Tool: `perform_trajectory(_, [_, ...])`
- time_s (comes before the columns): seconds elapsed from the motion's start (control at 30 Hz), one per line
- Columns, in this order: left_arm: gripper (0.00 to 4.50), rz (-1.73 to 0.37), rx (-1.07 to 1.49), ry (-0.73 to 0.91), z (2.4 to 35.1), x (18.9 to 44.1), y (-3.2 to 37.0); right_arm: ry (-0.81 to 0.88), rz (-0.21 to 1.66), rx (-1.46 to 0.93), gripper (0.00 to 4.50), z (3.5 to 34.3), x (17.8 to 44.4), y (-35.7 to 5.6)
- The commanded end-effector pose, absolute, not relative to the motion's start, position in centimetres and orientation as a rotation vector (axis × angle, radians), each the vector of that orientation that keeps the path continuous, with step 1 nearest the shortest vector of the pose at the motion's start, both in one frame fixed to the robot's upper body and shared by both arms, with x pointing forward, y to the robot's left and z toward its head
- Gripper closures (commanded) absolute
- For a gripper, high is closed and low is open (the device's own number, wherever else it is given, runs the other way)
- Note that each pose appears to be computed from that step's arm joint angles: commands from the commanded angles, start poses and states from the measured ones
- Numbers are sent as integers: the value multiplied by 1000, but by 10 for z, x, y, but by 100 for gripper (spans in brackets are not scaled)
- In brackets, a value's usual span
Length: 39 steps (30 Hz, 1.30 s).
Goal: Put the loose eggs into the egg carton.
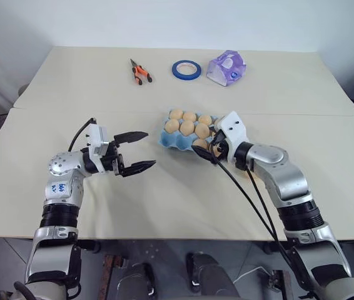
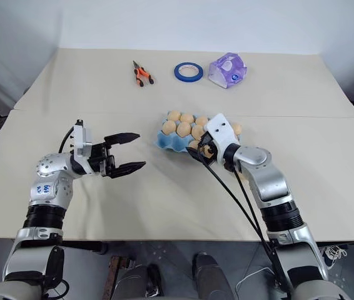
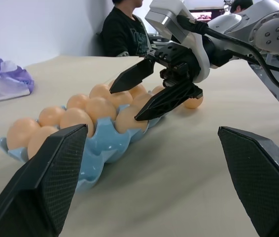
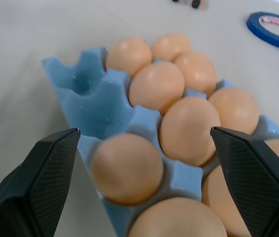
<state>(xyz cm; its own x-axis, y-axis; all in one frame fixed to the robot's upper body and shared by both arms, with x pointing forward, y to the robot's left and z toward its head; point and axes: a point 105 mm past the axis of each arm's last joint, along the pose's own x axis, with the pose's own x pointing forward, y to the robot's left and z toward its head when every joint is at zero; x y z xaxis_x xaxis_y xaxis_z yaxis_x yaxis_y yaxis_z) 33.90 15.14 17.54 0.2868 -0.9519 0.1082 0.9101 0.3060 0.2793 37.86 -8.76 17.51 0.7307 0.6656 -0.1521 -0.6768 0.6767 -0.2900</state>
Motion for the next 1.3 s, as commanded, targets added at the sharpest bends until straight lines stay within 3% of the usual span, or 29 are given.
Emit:
perform_trajectory(0.03, [0,-1242,177,-312,184,339,154,-59,778,-357,1,203,371,-83])
perform_trajectory(0.2, [0,-1252,175,-316,186,340,151,-141,818,-269,1,233,347,-102])
perform_trajectory(0.4, [0,-1261,173,-314,185,341,151,-152,763,-239,1,233,308,-176])
perform_trajectory(0.63, [0,-1273,166,-315,185,344,148,-196,714,-251,1,217,259,-226])
perform_trajectory(1.0, [0,-1377,180,-273,181,337,149,89,611,-205,1,145,180,-278])
perform_trajectory(1.3, [0,-1498,199,-233,177,333,146,88,558,-212,1,144,175,-285])
